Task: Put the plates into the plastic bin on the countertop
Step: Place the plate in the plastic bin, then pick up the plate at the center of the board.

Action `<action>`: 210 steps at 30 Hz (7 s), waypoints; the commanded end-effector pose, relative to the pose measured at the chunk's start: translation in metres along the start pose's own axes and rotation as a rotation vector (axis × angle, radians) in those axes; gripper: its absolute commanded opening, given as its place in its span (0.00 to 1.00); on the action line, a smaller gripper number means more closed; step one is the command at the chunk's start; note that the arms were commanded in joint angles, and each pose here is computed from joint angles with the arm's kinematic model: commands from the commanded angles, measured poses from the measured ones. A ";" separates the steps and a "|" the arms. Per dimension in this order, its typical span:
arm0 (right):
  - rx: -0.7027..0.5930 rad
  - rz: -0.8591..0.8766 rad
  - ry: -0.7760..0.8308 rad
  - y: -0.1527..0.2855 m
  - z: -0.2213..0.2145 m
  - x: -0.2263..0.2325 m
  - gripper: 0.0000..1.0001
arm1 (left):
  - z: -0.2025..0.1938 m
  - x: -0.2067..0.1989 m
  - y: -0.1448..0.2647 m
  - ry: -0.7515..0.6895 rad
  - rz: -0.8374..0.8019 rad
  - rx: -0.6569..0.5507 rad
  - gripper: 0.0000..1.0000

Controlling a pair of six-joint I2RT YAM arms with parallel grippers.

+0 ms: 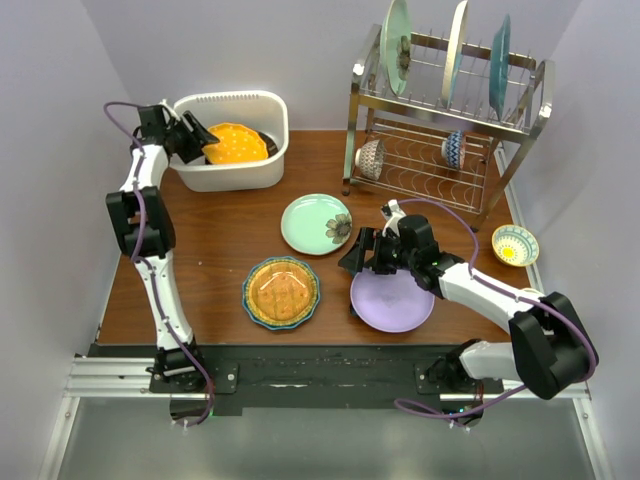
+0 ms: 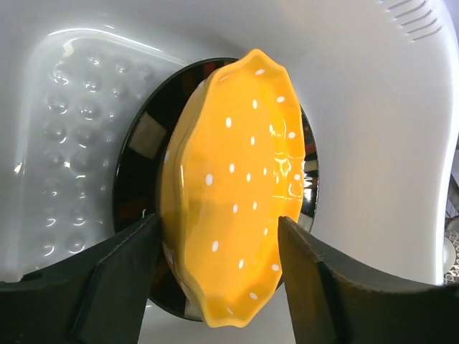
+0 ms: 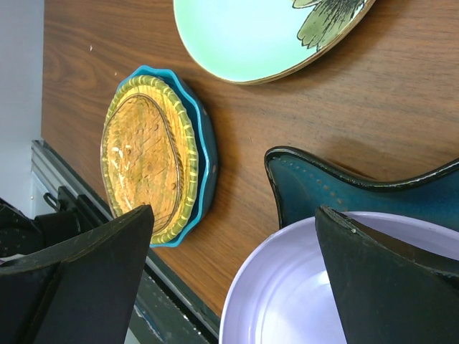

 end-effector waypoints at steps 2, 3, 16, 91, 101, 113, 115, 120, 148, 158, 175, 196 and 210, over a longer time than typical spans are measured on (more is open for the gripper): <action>0.000 -0.002 0.015 -0.001 -0.002 -0.002 0.99 | 0.035 -0.038 0.025 -0.083 -0.068 -0.094 0.74; 0.000 0.001 0.015 -0.001 -0.001 -0.001 0.98 | 0.034 -0.036 0.026 -0.081 -0.063 -0.091 0.74; -0.004 0.008 0.015 0.000 0.001 0.002 0.99 | 0.056 -0.057 0.056 -0.116 -0.039 -0.173 0.75; -0.029 -0.094 -0.029 -0.038 0.049 -0.019 0.99 | -0.274 -0.088 0.098 -0.179 -0.223 0.341 0.58; -0.047 -0.100 -0.068 -0.037 0.063 -0.039 0.99 | -0.295 -0.069 0.080 -0.162 -0.210 0.391 0.56; -0.045 -0.089 -0.075 -0.034 0.065 -0.041 0.99 | -0.318 -0.059 0.064 -0.073 -0.254 0.440 0.44; -0.045 -0.088 -0.077 -0.034 0.065 -0.041 0.99 | -0.321 -0.059 0.063 -0.057 -0.269 0.447 0.42; -0.046 -0.091 -0.074 -0.033 0.066 -0.041 0.98 | -0.328 -0.055 0.060 -0.034 -0.272 0.461 0.39; -0.042 -0.096 -0.059 -0.031 0.063 -0.042 0.98 | -0.334 -0.051 0.061 -0.012 -0.282 0.466 0.00; -0.049 -0.070 -0.049 -0.030 0.064 -0.039 0.99 | -0.323 -0.073 0.069 0.017 -0.358 0.452 0.00; -0.058 -0.061 -0.038 -0.027 0.065 -0.035 0.97 | -0.293 -0.104 0.090 -0.016 -0.417 0.386 0.00; -0.086 -0.027 0.009 -0.008 0.079 -0.015 0.95 | -0.224 -0.125 0.123 -0.063 -0.444 0.265 0.00; -0.069 -0.105 0.101 0.019 0.084 -0.012 0.92 | -0.178 -0.152 0.146 -0.122 -0.472 0.187 0.00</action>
Point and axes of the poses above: each gripper's point midway between its finger pads, its own y axis back along the fingers, its own x axis along the line the jaws close on, z = x × y, the point moved 2 cm from there along y, back along the fingers, and after that the axes turned 2 degrees about y, right-handed, at the moved point
